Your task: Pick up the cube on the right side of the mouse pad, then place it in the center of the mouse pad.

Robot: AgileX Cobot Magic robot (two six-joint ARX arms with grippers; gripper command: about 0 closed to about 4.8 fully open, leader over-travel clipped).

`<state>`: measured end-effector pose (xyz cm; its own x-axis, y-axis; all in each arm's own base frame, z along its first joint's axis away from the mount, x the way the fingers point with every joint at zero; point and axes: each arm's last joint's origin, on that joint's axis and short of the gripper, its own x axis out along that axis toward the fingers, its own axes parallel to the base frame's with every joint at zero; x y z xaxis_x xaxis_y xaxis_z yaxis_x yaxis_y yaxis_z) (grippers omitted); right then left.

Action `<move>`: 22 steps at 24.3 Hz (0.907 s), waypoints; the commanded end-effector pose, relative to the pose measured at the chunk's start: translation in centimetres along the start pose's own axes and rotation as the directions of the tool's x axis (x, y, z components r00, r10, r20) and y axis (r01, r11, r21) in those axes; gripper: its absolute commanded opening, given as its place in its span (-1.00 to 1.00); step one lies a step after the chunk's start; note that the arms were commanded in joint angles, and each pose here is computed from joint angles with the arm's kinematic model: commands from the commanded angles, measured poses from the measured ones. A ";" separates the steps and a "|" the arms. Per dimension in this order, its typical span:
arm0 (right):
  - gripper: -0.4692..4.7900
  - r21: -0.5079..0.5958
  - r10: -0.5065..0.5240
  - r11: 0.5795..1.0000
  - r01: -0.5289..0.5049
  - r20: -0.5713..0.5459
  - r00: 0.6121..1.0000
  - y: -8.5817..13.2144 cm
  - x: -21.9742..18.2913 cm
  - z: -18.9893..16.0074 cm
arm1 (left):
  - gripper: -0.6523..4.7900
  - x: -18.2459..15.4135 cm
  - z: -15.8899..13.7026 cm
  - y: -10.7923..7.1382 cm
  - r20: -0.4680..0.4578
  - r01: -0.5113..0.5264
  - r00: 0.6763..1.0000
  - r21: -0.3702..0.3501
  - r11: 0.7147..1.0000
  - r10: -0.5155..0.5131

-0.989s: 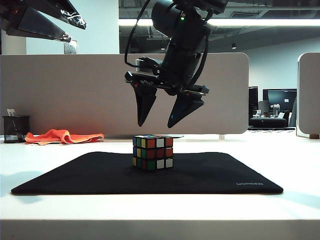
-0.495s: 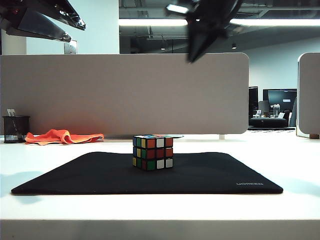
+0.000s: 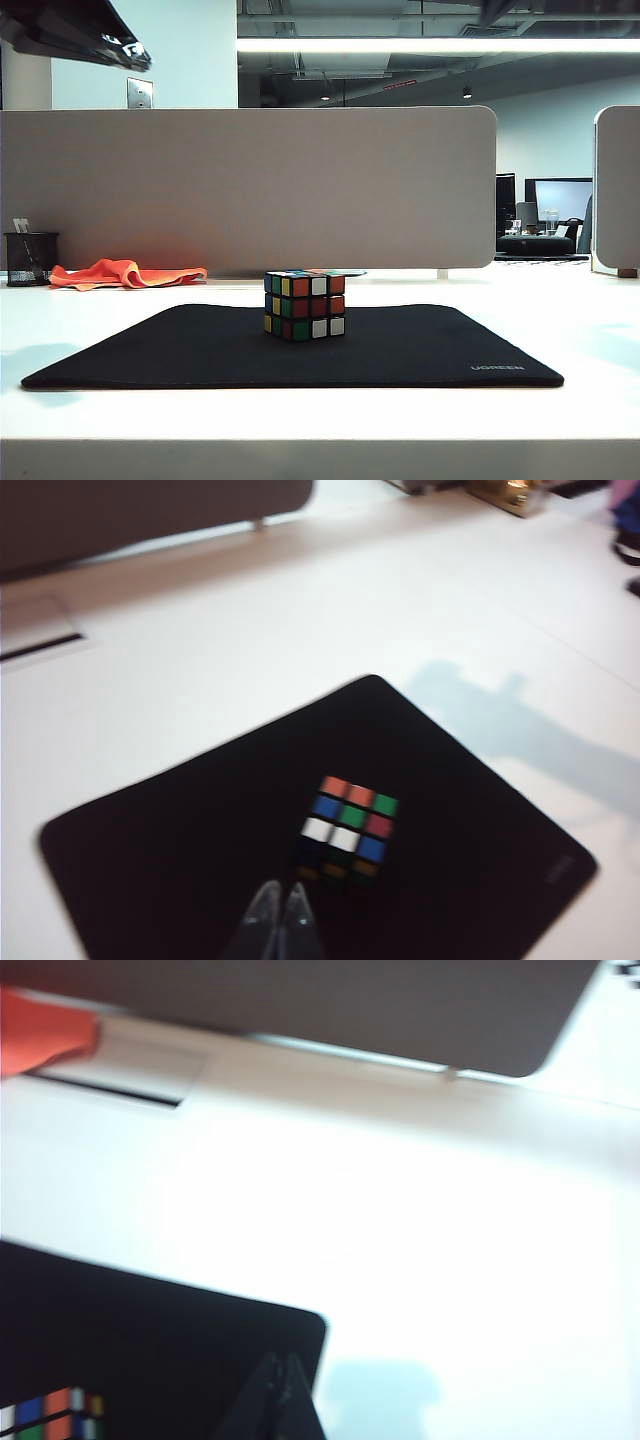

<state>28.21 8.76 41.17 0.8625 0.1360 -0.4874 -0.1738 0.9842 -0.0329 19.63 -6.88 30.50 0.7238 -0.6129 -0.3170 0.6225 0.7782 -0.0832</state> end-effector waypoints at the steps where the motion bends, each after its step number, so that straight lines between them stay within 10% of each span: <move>1: -0.84 0.026 -0.035 0.999 0.034 0.049 0.998 -1.3 -1.7 0.4 | -0.78 -1.0 0.3 -0.1 0.005 -0.092 0.996 0.004 0.996 0.092; 22: -0.84 0.066 -0.119 0.992 0.106 0.235 0.965 -3.3 -10.8 -13.0 | -0.78 -6.8 -3.7 -2.3 0.032 -0.230 0.972 -0.057 0.972 0.232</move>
<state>13.93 2.71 35.39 0.9565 0.0413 -0.2888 -0.0514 0.9983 -0.0273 12.43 -4.18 29.77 0.8437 -0.4385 -0.3097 0.4471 0.8933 -0.0469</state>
